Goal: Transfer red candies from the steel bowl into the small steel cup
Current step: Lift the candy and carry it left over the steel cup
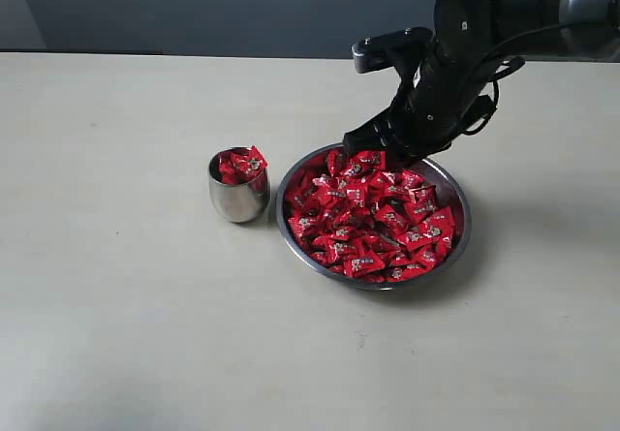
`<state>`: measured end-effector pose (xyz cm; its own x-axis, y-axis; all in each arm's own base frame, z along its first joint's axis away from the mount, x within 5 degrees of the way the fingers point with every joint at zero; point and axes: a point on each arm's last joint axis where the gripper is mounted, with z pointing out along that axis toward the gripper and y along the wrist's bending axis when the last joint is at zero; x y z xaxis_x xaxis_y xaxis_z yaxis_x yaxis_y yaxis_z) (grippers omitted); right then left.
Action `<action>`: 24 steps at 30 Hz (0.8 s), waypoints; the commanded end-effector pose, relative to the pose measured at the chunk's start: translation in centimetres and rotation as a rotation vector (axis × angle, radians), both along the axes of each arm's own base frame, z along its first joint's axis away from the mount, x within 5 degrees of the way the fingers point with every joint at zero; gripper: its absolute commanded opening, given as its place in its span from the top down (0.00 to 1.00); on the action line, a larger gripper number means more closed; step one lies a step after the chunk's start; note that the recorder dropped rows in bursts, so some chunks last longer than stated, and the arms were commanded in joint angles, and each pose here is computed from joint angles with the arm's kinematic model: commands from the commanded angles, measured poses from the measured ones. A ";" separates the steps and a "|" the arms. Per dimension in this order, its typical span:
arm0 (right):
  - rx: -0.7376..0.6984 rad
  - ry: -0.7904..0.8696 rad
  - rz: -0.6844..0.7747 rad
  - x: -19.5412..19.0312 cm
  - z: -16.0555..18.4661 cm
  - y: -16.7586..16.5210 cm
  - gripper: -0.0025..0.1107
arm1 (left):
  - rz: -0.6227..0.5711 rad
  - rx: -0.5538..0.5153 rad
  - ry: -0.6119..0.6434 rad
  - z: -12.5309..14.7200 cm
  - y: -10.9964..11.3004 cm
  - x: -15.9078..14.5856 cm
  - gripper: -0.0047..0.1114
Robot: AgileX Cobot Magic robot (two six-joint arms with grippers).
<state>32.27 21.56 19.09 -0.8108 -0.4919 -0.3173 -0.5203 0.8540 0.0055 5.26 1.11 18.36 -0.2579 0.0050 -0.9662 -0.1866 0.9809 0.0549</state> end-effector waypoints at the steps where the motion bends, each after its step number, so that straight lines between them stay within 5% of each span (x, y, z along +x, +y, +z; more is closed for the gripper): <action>1: 0.038 -0.037 -0.006 0.1 1.9 0.1 0.99 | -0.006 0.002 -0.008 -0.1 0.0 0.0 0.96; 11: 0.268 -0.141 0.193 -0.2 7.9 7.8 0.99 | -0.006 0.002 -0.008 -0.1 0.0 0.0 0.96; 24: 0.255 -0.044 0.321 -0.7 4.7 14.1 0.99 | -0.006 0.002 -0.008 -0.1 0.0 0.0 0.96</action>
